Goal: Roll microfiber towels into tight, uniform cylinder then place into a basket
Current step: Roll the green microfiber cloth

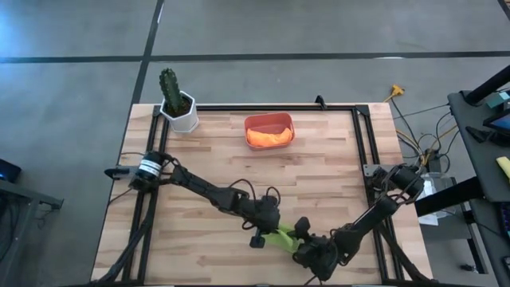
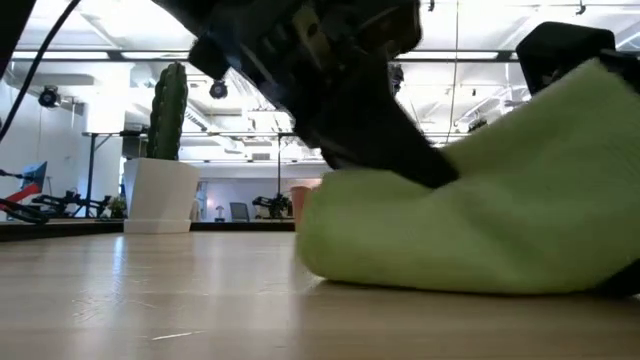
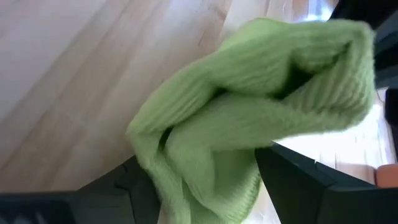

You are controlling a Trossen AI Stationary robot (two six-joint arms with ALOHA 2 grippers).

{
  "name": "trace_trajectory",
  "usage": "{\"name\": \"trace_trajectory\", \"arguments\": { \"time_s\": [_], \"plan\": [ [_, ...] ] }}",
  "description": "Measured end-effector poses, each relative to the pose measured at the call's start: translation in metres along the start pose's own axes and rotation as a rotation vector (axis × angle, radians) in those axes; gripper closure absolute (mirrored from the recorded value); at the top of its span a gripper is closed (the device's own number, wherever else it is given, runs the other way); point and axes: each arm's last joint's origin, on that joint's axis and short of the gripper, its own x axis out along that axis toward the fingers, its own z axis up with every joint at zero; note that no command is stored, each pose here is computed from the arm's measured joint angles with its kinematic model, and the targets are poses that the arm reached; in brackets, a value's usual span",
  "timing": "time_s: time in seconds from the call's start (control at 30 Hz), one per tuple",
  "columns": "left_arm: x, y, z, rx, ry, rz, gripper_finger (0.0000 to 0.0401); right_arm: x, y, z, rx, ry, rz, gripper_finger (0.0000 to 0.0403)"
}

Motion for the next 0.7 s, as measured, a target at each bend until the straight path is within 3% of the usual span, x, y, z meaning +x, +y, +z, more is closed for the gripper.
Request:
{"name": "trace_trajectory", "arguments": {
  "time_s": [0.27,0.57,0.7],
  "plan": [
    [0.026,0.005,-0.005,-0.007,0.019,-0.043,0.0400,-0.011,0.005,0.000,-0.044,0.007,0.003,0.0167],
    [0.041,0.012,-0.008,-0.023,0.034,-0.059,0.0400,-0.047,0.011,0.019,-0.228,0.056,-0.143,0.0166],
    [0.040,0.018,-0.007,-0.032,0.035,-0.067,0.0400,-0.061,0.016,0.033,-0.321,0.017,-0.136,0.0165]
  ]
}}
